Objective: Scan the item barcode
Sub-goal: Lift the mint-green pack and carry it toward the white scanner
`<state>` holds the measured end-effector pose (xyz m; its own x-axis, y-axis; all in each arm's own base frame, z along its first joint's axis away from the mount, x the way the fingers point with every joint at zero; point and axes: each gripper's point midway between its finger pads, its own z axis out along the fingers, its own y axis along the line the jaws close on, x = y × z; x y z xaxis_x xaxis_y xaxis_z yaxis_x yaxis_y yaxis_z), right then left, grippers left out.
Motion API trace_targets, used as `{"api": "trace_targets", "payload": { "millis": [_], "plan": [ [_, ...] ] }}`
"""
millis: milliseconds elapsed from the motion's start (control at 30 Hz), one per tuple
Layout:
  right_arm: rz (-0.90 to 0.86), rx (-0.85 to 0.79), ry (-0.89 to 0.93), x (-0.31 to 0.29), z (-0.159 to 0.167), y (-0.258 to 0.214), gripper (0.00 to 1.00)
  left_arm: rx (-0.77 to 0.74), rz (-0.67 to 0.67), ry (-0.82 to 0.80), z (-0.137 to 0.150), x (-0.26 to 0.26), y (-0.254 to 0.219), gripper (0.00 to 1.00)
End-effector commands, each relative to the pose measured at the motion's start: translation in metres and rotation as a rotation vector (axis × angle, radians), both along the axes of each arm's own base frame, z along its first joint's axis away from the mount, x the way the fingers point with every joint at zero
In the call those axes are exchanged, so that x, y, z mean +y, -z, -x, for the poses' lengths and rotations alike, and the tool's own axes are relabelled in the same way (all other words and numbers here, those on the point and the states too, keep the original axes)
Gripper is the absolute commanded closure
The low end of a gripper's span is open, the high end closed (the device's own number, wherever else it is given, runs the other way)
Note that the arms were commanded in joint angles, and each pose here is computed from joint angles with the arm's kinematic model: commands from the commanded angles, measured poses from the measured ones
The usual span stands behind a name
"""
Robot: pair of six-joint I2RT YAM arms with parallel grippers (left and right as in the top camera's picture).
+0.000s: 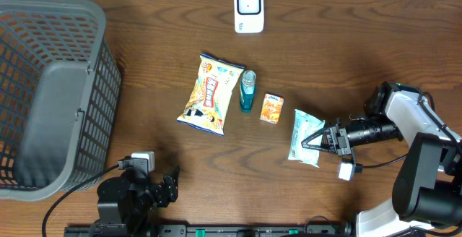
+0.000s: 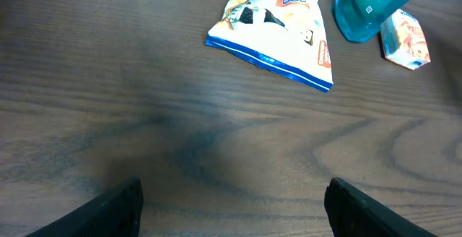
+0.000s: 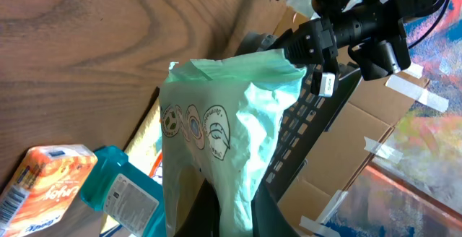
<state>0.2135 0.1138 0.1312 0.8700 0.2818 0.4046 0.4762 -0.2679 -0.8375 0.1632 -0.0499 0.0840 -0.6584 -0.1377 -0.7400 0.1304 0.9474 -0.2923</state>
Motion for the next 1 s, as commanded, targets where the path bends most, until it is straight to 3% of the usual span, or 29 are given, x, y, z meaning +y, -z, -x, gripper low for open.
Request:
{"api": "trace_targets", "payload": {
  "millis": [0,200,333,433,567,700,800,967],
  "plan": [
    [-0.012,0.011,0.024,0.001,-0.002,-0.005,0.98,0.007,0.012,0.005,0.002,-0.002,0.000,0.20],
    [0.001,-0.028,0.015,0.000,-0.005,0.000,0.99,0.007,0.012,0.005,0.002,-0.002,0.000,0.20],
    [-0.039,-0.192,-0.007,0.001,-0.014,-0.003,0.99,0.007,0.012,0.005,0.002,-0.002,0.000,0.19],
    [-0.090,-0.436,-0.060,0.003,-0.021,-0.008,0.98,0.007,0.012,0.005,0.002,-0.002,0.000,0.20],
    [-0.148,-1.010,-0.250,0.005,-0.023,-0.011,0.99,0.007,0.012,0.005,0.002,-0.002,0.000,0.19],
    [-0.173,-1.387,-0.393,0.005,-0.023,-0.012,0.99,0.007,0.012,0.005,0.002,-0.002,0.000,0.20],
    [-0.172,-1.533,-0.522,0.002,-0.017,-0.004,0.99,0.007,0.012,0.005,0.002,-0.002,0.000,0.20],
    [-0.077,-1.603,-0.796,-0.016,-0.017,0.034,0.99,0.007,0.012,0.005,0.002,-0.002,0.000,0.20]
  ]
}}
